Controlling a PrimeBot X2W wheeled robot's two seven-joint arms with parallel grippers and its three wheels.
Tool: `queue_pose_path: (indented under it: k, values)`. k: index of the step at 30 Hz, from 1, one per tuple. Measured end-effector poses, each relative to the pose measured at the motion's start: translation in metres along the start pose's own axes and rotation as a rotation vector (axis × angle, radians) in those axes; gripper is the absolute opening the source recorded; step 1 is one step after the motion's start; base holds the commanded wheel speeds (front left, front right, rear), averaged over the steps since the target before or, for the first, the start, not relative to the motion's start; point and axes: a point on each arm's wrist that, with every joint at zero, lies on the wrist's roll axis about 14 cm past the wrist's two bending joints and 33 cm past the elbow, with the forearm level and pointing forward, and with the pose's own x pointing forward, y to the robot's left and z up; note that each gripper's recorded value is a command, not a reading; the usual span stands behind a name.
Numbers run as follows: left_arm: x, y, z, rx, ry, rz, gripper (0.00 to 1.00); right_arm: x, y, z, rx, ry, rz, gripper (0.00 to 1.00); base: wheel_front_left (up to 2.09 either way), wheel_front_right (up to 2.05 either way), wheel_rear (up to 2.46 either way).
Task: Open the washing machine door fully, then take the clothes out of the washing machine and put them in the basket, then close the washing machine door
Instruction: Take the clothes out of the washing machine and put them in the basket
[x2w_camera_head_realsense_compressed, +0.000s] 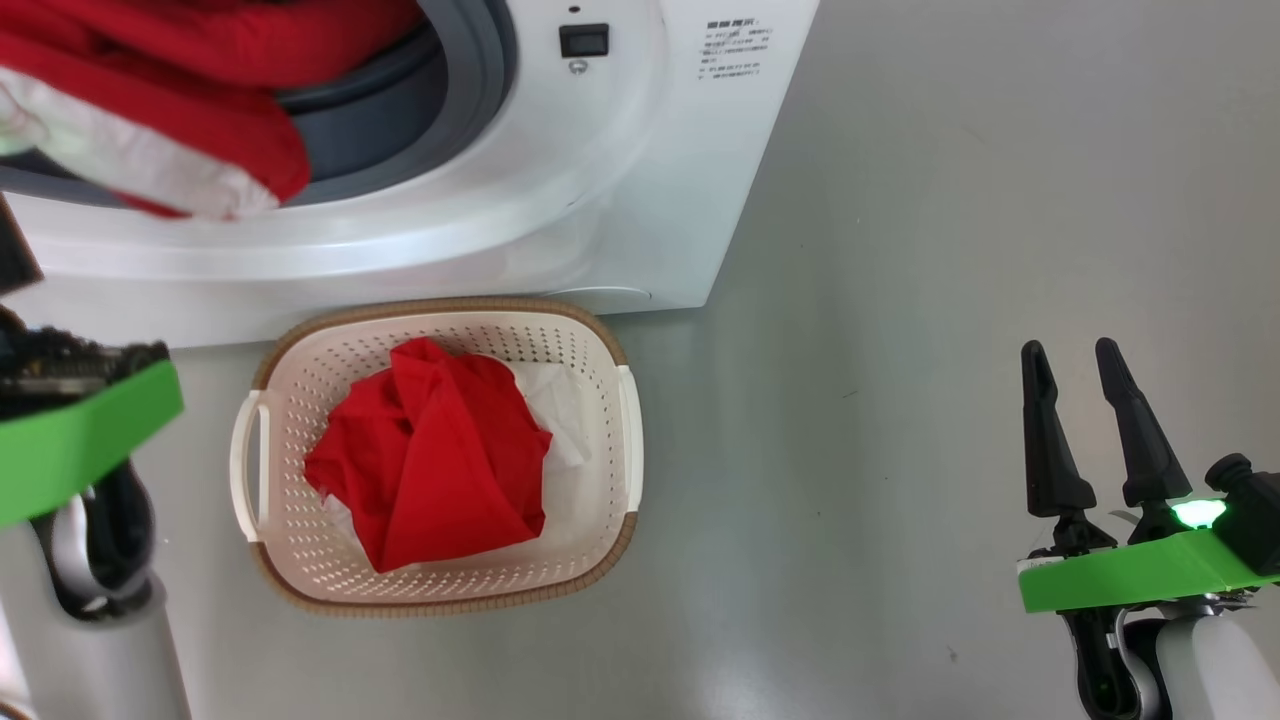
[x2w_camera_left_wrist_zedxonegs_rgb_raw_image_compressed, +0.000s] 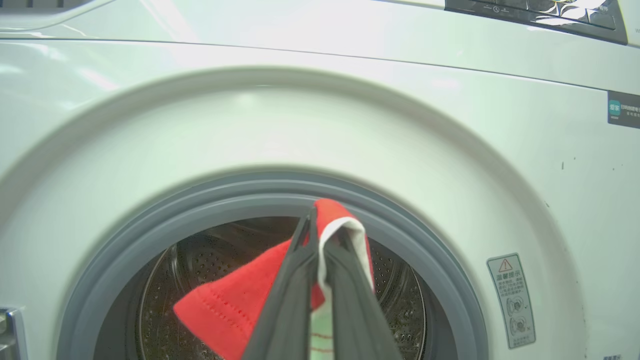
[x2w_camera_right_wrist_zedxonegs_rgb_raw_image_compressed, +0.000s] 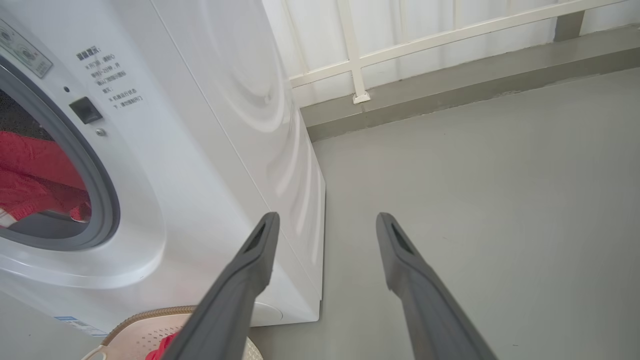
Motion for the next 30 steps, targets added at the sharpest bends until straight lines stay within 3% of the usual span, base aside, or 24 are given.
queue_pose_path:
  k: [7, 22, 30]
  values:
    - [-0.015, -0.009, -0.015, -0.015, 0.050, -0.025, 0.00, 0.001, -0.002, -0.004, -0.001, 0.010, -0.004, 1.00, 0.00, 0.00, 0.00]
    - [-0.111, -0.003, -0.171, -0.137, 0.595, 0.055, 0.00, 0.006, -0.006, -0.017, 0.001, 0.040, -0.014, 1.00, 0.00, 0.00, 0.00]
    - [-0.125, -0.011, -0.217, -0.136, 0.732, 0.045, 0.00, 0.016, -0.007, -0.023, 0.003, 0.047, -0.014, 1.00, 0.00, 0.00, 0.00]
